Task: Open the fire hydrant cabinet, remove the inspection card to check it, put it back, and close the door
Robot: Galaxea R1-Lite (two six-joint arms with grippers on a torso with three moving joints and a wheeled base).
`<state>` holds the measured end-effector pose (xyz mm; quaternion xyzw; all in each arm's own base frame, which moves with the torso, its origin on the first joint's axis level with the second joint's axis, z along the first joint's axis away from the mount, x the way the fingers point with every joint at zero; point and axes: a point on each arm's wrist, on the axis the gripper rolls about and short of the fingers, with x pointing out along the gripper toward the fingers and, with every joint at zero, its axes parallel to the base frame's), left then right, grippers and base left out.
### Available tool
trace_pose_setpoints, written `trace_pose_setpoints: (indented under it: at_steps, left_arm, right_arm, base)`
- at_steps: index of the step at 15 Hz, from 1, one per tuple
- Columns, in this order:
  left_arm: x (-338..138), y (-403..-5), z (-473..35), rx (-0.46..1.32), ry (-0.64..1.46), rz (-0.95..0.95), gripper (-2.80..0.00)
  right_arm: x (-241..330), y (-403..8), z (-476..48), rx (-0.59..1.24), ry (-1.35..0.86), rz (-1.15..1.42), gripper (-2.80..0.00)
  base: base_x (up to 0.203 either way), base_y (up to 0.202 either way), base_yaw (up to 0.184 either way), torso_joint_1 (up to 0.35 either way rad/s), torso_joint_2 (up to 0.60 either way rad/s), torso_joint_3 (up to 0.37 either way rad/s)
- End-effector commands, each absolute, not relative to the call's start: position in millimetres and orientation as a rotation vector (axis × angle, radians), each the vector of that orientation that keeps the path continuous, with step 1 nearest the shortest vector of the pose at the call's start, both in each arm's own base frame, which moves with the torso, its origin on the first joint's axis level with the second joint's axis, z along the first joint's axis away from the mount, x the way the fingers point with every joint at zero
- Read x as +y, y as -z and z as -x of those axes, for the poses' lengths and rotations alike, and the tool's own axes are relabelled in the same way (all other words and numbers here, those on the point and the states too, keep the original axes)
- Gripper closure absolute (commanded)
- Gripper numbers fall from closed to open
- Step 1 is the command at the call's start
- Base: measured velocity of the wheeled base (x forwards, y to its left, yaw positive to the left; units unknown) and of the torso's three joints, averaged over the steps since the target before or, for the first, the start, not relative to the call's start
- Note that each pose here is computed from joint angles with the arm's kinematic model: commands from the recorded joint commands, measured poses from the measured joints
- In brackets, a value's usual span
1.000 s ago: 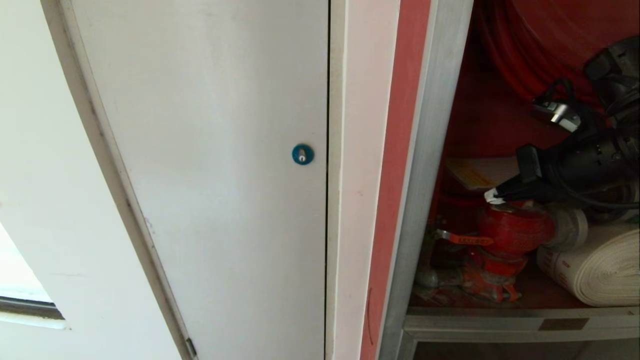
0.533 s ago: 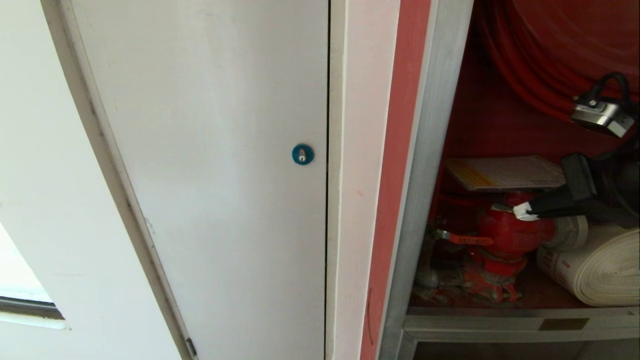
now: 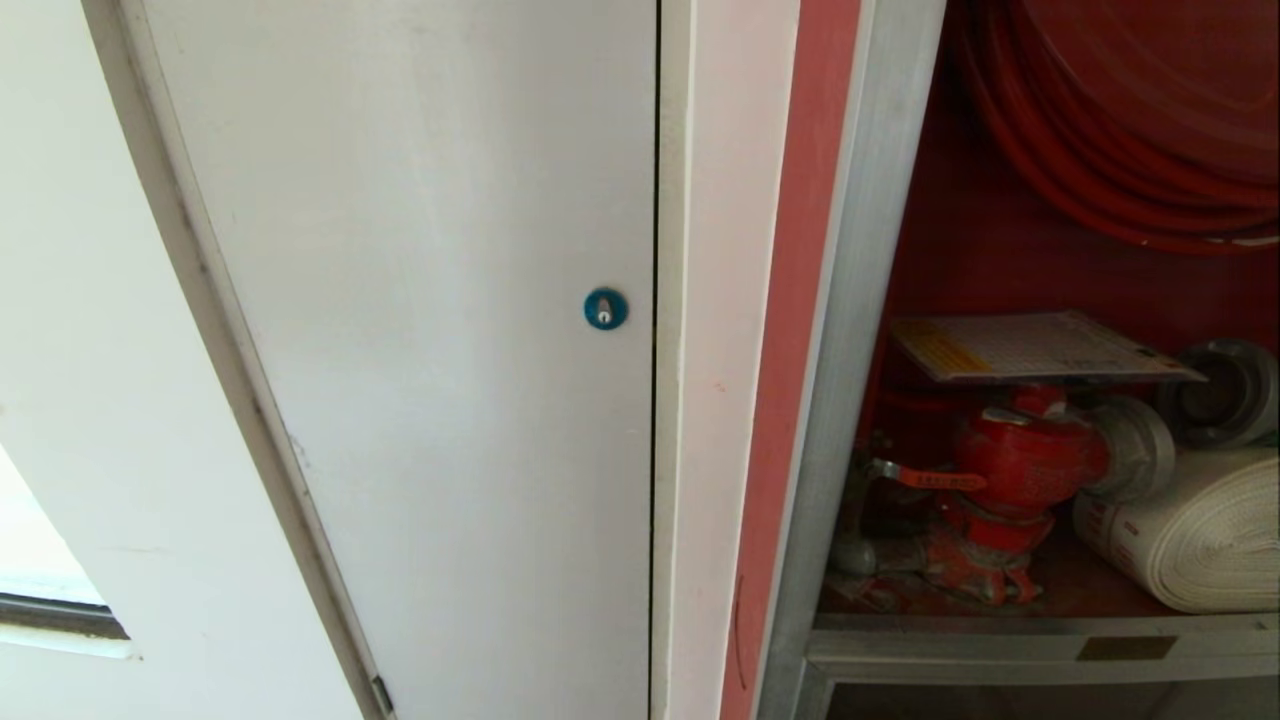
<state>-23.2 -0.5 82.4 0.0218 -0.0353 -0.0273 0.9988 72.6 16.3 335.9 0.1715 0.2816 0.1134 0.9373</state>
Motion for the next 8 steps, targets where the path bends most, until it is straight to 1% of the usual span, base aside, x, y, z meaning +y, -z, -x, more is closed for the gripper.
trace_pose_setpoints:
  at_steps: [1, 5, 8]
  left_arm:
    - [-0.5, -74.9, 20.9, -0.043, 0.056, -0.043, 0.0]
    - [-0.5, -74.9, 20.9, -0.043, 0.056, -0.045, 0.0]
    - [-0.5, -74.9, 20.9, -0.043, 0.056, -0.045, 0.0]
  right_arm:
    - [4.5, -336.5, -7.2, 0.405, -0.24, -0.358, 0.0]
    - [-4.1, -316.2, 67.3, 0.242, -0.156, -0.351, 0.0]
    - [-5.0, -287.5, 113.5, 0.166, -0.138, -0.303, 0.0]
  base:
    - [0.0, 0.0, 0.0, 0.0, 0.0, 0.0]
    - [0.0, 0.0, 0.0, 0.0, 0.0, 0.0]
    - [0.0, 0.0, 0.0, 0.0, 0.0, 0.0]
